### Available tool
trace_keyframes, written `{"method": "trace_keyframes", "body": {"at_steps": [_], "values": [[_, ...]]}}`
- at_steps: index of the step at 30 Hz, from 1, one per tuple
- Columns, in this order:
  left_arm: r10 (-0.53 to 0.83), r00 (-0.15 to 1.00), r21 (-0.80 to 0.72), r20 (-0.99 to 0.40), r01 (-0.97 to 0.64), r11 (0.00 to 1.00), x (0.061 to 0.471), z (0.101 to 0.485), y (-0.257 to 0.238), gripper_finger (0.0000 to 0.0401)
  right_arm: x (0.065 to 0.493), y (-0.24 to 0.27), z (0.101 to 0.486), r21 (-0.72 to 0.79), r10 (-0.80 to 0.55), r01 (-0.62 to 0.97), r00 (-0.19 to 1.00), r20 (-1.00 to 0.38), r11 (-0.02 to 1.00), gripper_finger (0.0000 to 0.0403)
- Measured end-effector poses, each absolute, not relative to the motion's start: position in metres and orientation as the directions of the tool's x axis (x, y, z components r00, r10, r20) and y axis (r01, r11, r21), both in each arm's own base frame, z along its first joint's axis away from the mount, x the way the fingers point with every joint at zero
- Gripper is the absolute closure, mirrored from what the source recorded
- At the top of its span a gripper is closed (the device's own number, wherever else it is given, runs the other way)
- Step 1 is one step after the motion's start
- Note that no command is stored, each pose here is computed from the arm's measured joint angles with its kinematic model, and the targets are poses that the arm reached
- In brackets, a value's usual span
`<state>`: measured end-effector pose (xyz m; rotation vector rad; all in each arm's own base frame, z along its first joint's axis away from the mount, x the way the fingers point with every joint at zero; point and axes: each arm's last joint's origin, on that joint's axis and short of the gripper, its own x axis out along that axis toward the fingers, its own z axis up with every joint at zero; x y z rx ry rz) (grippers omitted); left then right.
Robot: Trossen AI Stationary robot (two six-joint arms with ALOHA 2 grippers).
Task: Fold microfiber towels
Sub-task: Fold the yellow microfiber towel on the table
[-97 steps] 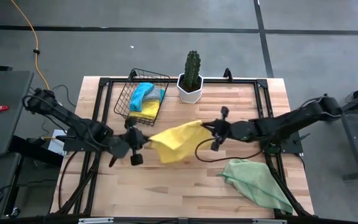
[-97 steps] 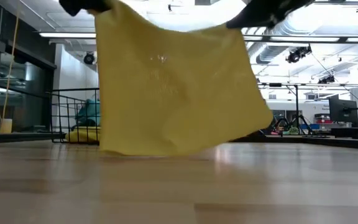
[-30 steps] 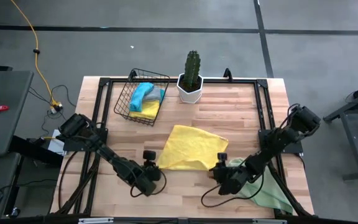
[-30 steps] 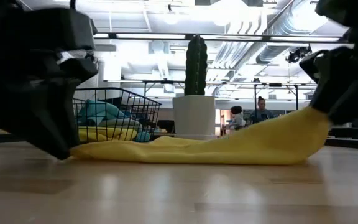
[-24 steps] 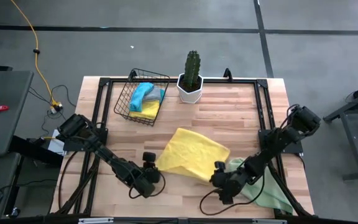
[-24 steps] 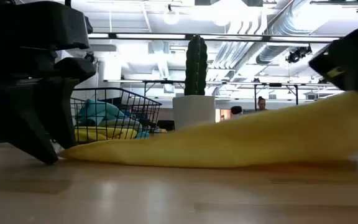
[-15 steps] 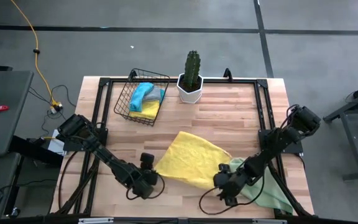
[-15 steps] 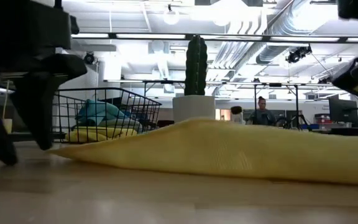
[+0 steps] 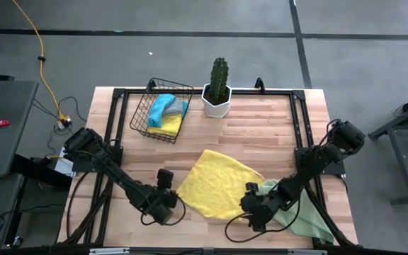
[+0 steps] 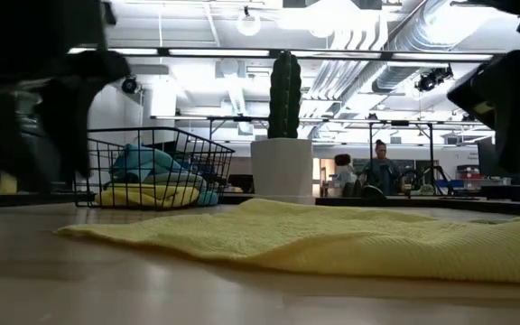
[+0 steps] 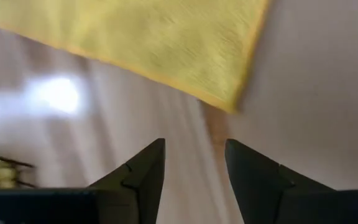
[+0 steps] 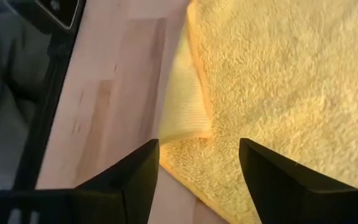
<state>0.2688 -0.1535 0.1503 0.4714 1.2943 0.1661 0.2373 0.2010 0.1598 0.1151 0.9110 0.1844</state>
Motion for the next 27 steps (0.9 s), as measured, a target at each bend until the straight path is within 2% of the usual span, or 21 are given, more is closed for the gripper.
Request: {"method": "trace_keyframes", "body": {"at_steps": [4,7,12,18,27], "values": [[0.459,0.365,0.525,-0.810,0.104,0.844,0.275,0.159,-0.146,0.0244,0.240,0.198,0.157,0.109,0.178,-0.148,0.609,-0.773,0.983,0.0197],[0.515,0.429,0.593,-0.742,0.062,0.803,0.285,0.162,-0.140,0.0244,0.241,0.192,0.144,0.013,0.080,-0.112,0.616,-0.783,0.994,0.0208],[0.530,0.509,0.597,-0.678,-0.038,0.801,0.310,0.167,-0.121,0.0244,0.246,0.194,0.125,-0.066,0.013,-0.105,0.617,-0.787,0.992,0.0236],[0.519,0.552,0.533,-0.653,-0.151,0.832,0.331,0.172,-0.096,0.0244,0.250,0.199,0.113,-0.046,0.032,-0.110,0.616,-0.787,0.993,0.0262],[0.499,0.549,0.465,-0.670,-0.214,0.859,0.341,0.173,-0.075,0.0244,0.258,0.209,0.120,0.047,0.164,-0.188,0.675,-0.720,0.981,0.0265]]}}
